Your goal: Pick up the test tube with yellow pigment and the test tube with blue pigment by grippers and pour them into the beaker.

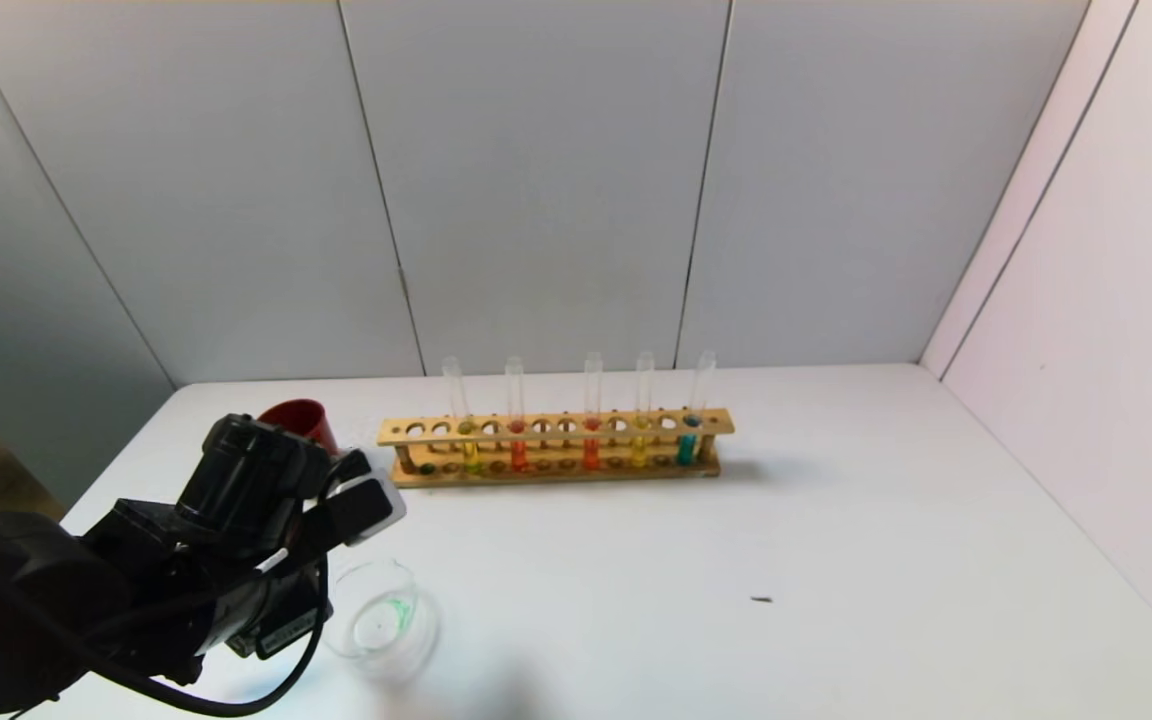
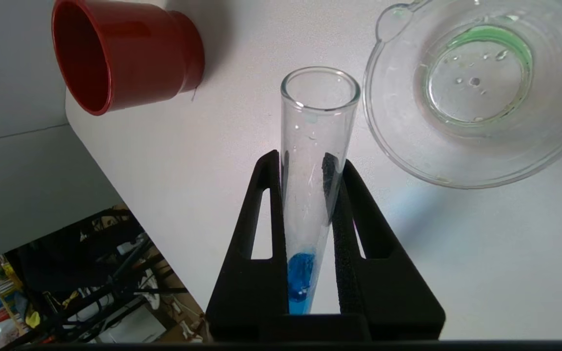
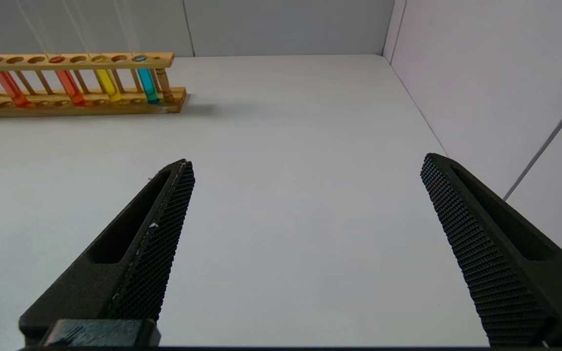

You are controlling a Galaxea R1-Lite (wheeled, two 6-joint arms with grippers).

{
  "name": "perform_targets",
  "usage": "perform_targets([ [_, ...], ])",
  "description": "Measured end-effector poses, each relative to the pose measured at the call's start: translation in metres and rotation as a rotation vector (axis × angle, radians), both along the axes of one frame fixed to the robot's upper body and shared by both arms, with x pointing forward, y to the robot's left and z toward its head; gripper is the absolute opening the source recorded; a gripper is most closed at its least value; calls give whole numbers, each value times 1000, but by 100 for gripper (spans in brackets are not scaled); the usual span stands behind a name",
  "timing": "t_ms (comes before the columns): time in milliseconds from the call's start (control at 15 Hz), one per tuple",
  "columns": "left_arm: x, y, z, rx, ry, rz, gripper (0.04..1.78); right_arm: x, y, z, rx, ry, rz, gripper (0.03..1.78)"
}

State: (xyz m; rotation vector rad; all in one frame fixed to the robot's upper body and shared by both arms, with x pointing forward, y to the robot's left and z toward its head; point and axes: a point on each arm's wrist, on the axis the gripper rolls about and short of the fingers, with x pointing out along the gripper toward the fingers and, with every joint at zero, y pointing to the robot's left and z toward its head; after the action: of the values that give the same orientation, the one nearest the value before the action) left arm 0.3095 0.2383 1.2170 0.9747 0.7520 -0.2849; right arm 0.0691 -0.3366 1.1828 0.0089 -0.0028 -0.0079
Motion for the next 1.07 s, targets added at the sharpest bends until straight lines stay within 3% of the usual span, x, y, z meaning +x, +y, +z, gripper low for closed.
perform_targets([
  [467,-6,-3,-3,99,115,-1,31,0,0,0,0,0,0,170],
  [1067,1,-6,-20,161,169,18,31,0,0,0,0,0,0,170],
])
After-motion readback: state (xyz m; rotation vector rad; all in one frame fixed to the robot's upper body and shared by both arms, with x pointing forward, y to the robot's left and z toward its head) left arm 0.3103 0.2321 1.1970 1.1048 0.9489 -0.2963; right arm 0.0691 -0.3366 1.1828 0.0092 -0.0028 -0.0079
